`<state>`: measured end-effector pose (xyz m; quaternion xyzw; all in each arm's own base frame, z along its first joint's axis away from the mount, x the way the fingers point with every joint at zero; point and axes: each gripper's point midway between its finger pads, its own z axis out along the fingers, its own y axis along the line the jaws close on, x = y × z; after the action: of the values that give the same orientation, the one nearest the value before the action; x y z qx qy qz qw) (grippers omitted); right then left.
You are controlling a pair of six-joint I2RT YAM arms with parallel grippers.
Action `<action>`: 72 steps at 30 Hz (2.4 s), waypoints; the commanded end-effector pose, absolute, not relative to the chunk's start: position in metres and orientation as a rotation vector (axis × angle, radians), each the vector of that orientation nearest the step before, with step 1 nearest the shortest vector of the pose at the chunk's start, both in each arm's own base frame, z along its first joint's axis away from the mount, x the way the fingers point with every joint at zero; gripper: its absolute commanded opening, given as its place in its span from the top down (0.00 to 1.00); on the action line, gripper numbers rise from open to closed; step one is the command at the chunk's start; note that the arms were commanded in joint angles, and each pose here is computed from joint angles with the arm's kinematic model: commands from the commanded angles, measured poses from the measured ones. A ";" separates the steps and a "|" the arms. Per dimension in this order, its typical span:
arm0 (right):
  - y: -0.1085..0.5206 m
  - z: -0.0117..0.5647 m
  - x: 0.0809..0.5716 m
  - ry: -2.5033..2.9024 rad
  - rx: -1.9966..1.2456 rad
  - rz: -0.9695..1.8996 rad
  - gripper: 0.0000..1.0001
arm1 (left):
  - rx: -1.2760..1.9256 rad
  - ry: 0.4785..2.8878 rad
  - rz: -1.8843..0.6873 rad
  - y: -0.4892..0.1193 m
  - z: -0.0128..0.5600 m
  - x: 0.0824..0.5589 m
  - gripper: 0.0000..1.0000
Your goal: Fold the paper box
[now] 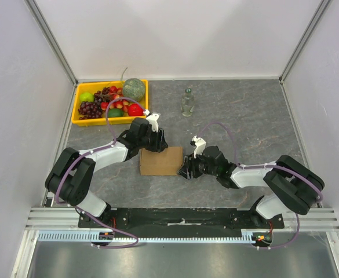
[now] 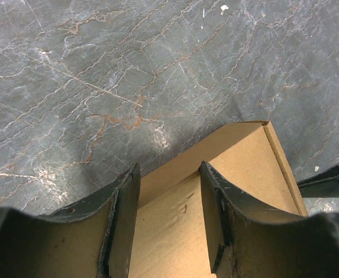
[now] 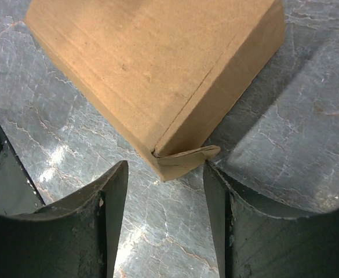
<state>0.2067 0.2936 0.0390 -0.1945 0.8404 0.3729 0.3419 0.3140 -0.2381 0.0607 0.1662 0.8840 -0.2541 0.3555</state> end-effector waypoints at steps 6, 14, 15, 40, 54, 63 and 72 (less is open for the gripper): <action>0.312 0.050 0.204 2.119 -0.475 1.108 0.38 | 0.434 2.404 -0.650 -0.233 0.036 0.295 0.48; 0.320 0.053 0.195 2.139 -0.422 1.222 0.43 | 0.434 2.405 -0.659 -0.234 0.035 0.294 0.48; 0.319 0.052 0.195 2.147 -0.408 1.224 0.44 | 0.433 2.405 -0.657 -0.234 0.035 0.294 0.48; 0.328 0.060 0.187 2.259 -0.180 1.424 0.70 | 0.434 2.416 -0.663 -0.233 0.029 0.289 0.48; 0.328 0.079 0.185 2.163 0.004 1.713 0.75 | 0.432 2.417 -0.662 -0.233 0.028 0.289 0.48; 0.329 0.099 0.185 2.108 0.018 1.771 0.76 | 0.431 2.420 -0.664 -0.233 0.027 0.288 0.48; 0.329 0.094 0.186 2.125 0.026 1.765 0.76 | 0.431 2.418 -0.660 -0.232 0.028 0.289 0.48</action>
<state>0.1741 0.3266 0.0756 0.0119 0.7785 0.6079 0.1561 0.3093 -0.2353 0.0466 0.1638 0.8927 -0.2480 0.3387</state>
